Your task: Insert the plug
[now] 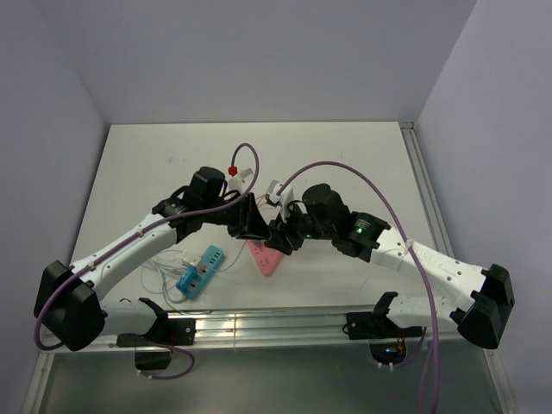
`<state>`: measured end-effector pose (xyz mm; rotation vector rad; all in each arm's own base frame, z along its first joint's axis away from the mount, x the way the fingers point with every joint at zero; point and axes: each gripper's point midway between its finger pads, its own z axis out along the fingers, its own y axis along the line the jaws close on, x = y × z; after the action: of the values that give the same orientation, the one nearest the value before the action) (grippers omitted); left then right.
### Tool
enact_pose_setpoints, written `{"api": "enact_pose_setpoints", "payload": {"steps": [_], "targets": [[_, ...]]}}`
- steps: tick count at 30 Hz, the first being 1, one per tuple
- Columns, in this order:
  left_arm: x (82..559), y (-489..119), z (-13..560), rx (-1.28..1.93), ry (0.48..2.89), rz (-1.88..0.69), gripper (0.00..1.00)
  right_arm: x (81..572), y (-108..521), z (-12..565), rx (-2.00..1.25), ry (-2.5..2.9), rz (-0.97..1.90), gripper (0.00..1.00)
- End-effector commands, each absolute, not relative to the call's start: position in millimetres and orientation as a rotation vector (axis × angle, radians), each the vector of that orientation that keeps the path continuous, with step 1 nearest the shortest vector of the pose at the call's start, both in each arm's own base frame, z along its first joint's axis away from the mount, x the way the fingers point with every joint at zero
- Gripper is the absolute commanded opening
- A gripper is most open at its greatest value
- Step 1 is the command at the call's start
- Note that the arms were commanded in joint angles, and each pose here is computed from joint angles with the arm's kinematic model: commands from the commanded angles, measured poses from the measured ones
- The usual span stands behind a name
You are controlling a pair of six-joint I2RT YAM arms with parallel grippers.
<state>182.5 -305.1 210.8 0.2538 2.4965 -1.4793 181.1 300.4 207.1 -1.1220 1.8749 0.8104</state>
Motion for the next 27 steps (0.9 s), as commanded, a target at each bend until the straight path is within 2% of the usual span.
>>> {"api": "enact_pose_setpoints", "payload": {"steps": [1, 3, 4, 7, 13, 19, 24, 27], "targets": [[183.4, -306.9, 221.0, 0.296, 2.436, -1.49, 0.0, 191.6, 310.4, 243.0, -1.053, 1.782, 0.819, 0.22], [186.0, -302.7, 221.1, 0.268, 2.438, -1.456, 0.0, 194.6, 304.5, 236.8, -1.019, 1.824, 0.789, 0.46], [194.2, -297.9, 219.6, 0.226, 2.432, -1.411, 0.0, 194.3, 301.5, 236.7, -1.005, 1.828, 0.781, 0.79], [212.0, -280.3, 219.0, 0.145, 2.412, -1.267, 0.0, 192.9, 288.3, 228.5, -0.964, 1.837, 0.746, 0.97], [232.7, -248.6, 236.7, 0.08, 2.304, -1.031, 0.0, 213.6, 250.2, 212.9, -0.605, 1.936, 0.627, 1.0], [220.6, -245.3, 247.0, 0.104, 2.248, -1.08, 0.0, 237.0, 232.3, 178.3, -0.309, 2.186, 0.647, 0.99], [213.4, -241.9, 234.0, -0.002, 2.275, -1.112, 0.0, 255.7, 233.0, 138.9, -0.132, 2.37, 0.819, 0.81], [210.3, -245.5, 231.3, -0.059, 2.273, -1.154, 0.0, 257.6, 244.5, 118.8, -0.11, 2.428, 0.902, 0.78]]}}
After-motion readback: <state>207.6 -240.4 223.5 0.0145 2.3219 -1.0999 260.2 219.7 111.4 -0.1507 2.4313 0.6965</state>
